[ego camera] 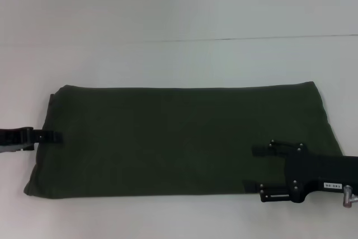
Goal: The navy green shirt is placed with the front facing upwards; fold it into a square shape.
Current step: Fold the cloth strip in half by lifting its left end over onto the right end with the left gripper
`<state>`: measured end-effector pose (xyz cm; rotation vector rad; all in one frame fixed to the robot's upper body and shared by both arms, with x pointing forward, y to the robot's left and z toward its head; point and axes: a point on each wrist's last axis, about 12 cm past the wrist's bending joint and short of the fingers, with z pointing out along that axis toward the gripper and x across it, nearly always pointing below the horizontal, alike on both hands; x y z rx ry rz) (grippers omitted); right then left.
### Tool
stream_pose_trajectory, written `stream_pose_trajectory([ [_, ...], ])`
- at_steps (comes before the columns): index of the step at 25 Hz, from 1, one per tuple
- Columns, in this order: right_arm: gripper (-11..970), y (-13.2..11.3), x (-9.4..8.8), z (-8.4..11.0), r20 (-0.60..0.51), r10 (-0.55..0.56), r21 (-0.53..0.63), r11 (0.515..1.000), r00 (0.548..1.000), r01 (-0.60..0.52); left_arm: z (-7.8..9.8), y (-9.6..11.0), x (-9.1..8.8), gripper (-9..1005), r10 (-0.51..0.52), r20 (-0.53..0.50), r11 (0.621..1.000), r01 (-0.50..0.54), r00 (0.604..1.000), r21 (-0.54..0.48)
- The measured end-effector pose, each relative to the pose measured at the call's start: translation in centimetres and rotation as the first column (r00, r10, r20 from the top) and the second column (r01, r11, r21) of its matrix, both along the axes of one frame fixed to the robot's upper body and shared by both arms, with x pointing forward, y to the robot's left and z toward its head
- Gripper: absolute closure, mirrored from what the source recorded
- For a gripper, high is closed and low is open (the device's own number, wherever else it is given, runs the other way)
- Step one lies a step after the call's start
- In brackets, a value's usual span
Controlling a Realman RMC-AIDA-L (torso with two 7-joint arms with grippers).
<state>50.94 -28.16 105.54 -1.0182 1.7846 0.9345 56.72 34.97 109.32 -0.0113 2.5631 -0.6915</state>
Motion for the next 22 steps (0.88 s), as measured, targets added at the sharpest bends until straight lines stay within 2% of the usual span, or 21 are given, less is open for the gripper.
stream_pose_trajectory([
  [22,46,0.17,0.74,0.08,-0.010,-0.023,-0.013,1.000,1.000,0.023,-0.43,0.24,0.44,118,0.034,0.018,0.999,-0.035,0.999,0.025],
])
